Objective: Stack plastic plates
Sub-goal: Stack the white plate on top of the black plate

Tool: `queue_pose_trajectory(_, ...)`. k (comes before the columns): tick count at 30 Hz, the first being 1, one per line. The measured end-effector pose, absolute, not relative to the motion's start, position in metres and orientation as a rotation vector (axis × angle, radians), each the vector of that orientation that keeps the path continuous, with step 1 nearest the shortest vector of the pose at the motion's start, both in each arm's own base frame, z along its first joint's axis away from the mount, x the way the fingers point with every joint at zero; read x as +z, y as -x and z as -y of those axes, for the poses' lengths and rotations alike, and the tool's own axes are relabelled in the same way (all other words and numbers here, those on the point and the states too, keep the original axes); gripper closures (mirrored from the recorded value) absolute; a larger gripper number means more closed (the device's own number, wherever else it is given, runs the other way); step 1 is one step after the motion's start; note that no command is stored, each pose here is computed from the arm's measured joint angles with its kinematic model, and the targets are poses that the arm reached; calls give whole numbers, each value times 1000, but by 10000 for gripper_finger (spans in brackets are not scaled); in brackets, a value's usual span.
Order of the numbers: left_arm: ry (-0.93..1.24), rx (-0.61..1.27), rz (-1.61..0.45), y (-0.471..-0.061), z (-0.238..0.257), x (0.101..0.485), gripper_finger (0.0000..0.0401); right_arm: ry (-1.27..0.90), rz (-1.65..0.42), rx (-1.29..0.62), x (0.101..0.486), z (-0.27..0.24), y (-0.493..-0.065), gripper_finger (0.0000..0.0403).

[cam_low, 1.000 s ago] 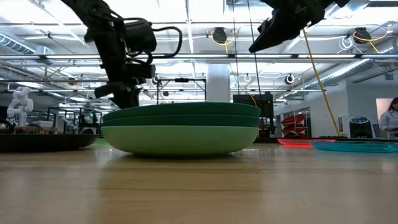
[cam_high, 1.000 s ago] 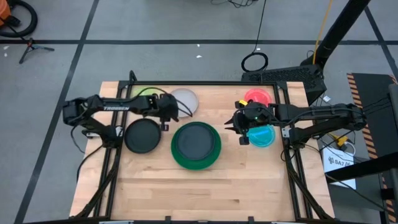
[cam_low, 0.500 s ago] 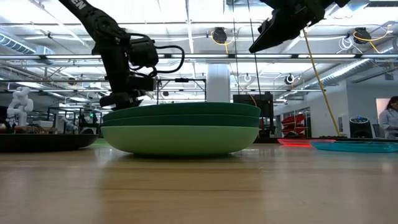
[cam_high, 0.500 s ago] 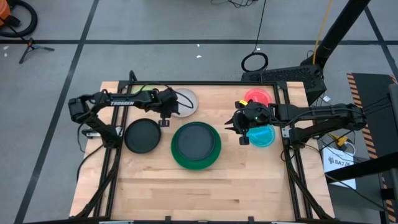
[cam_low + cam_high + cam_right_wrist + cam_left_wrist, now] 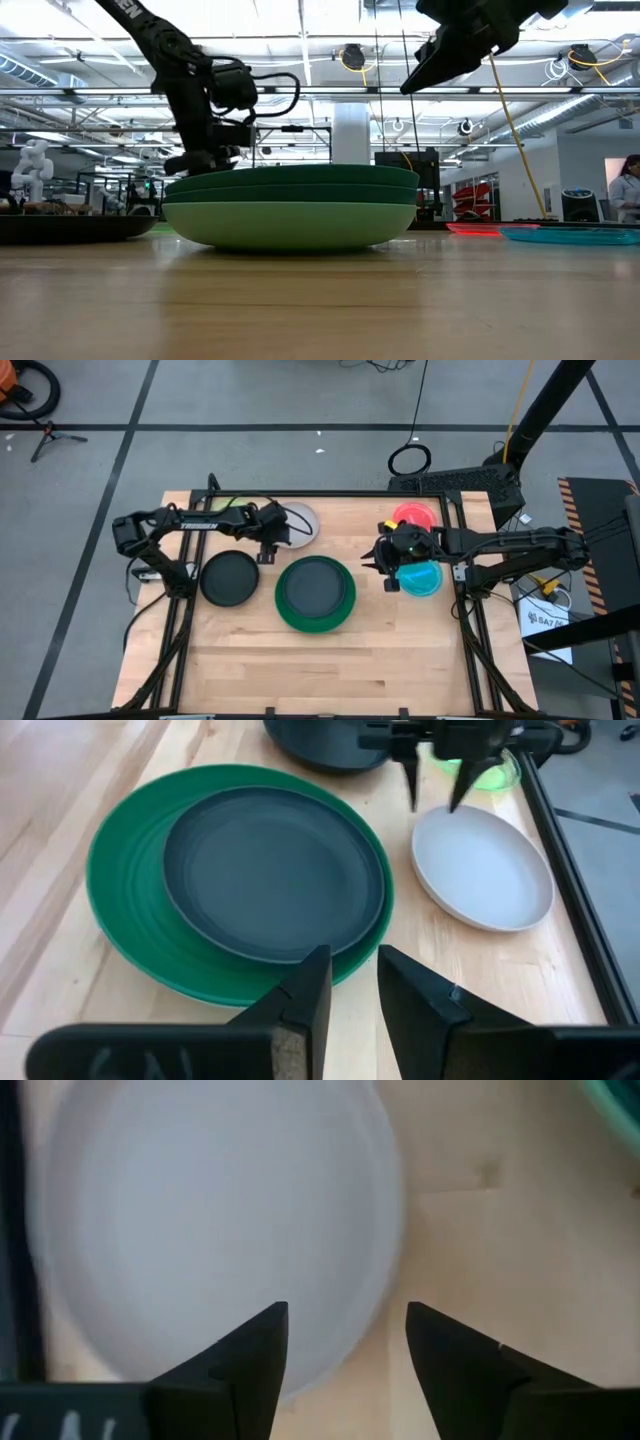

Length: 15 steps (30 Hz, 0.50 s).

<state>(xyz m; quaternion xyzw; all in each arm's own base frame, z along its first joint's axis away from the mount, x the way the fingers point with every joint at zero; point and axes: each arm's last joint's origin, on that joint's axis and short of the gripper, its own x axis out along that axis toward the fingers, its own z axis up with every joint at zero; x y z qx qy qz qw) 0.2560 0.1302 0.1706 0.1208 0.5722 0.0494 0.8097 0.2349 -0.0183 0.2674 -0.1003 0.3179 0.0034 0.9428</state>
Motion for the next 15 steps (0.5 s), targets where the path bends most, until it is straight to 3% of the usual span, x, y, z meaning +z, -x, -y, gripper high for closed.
queue_pose_trajectory(15, -255, 13, -1309, -262, -134, 140, 190, 194, -648, 3, 267, 18, -235, 321)
